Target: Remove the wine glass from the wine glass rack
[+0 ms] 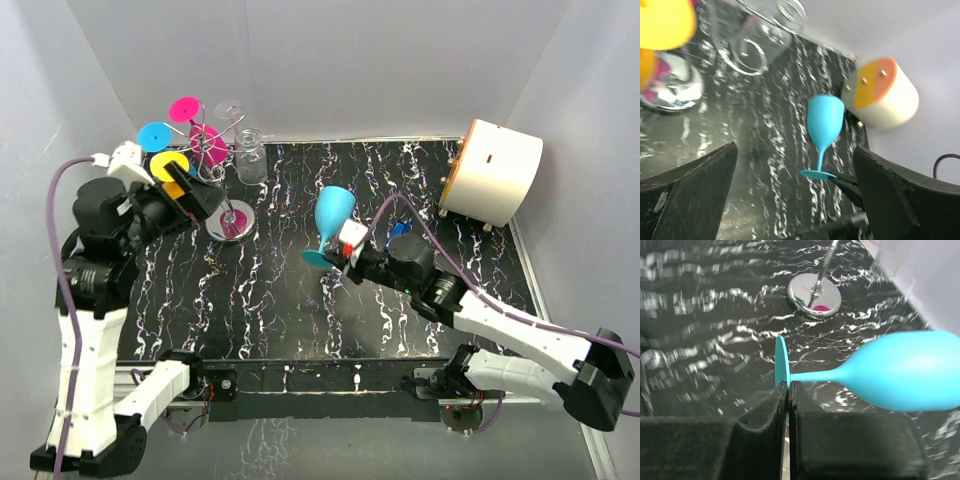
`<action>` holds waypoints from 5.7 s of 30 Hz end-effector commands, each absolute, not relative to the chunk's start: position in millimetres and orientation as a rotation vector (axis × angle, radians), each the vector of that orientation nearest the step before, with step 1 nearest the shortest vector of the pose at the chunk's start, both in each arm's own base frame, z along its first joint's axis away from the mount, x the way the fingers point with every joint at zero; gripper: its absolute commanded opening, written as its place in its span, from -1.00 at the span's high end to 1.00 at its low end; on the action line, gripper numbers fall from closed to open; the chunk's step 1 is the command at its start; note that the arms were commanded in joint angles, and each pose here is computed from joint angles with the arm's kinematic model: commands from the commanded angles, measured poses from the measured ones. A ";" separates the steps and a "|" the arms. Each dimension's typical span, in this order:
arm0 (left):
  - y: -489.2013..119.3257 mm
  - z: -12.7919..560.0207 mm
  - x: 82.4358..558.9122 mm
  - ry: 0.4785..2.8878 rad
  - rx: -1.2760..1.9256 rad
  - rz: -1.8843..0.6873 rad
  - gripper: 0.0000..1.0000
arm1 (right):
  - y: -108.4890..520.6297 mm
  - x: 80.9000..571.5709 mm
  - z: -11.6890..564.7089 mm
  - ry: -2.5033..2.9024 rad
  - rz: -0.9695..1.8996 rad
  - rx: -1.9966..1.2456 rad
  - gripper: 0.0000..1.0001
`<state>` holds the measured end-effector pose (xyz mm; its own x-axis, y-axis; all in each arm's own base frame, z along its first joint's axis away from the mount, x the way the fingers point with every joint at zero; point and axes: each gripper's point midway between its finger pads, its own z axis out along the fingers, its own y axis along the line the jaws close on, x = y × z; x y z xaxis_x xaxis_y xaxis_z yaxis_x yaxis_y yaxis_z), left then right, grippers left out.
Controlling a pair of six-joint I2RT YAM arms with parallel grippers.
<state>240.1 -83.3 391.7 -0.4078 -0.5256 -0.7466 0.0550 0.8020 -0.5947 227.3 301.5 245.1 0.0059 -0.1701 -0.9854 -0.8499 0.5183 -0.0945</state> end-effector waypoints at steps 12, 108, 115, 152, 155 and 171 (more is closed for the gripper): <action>-174.3 362.2 233.6 2.006 -0.110 -1.359 -0.80 | 288.5 165.1 218.2 0.352 -0.066 -1.818 1.00; 177.2 179.8 246.0 1.981 -1.374 0.499 1.00 | 253.2 269.7 246.0 1.693 0.456 -0.296 -0.97; 179.1 173.9 244.9 1.986 -1.381 0.520 1.00 | 255.0 272.1 248.5 1.692 0.459 -0.295 -0.97; 79.3 346.6 263.1 1.796 -0.778 -0.131 -0.97 | 274.1 274.5 248.5 1.738 0.548 -0.253 -0.97; 62.6 366.3 267.5 1.812 -0.647 -0.175 -0.97 | 275.4 279.1 249.6 1.755 0.546 -0.219 -0.97; -4.6 444.6 267.0 1.764 -0.228 -0.304 -0.97 | 221.8 346.9 290.0 1.791 0.576 -0.074 -0.97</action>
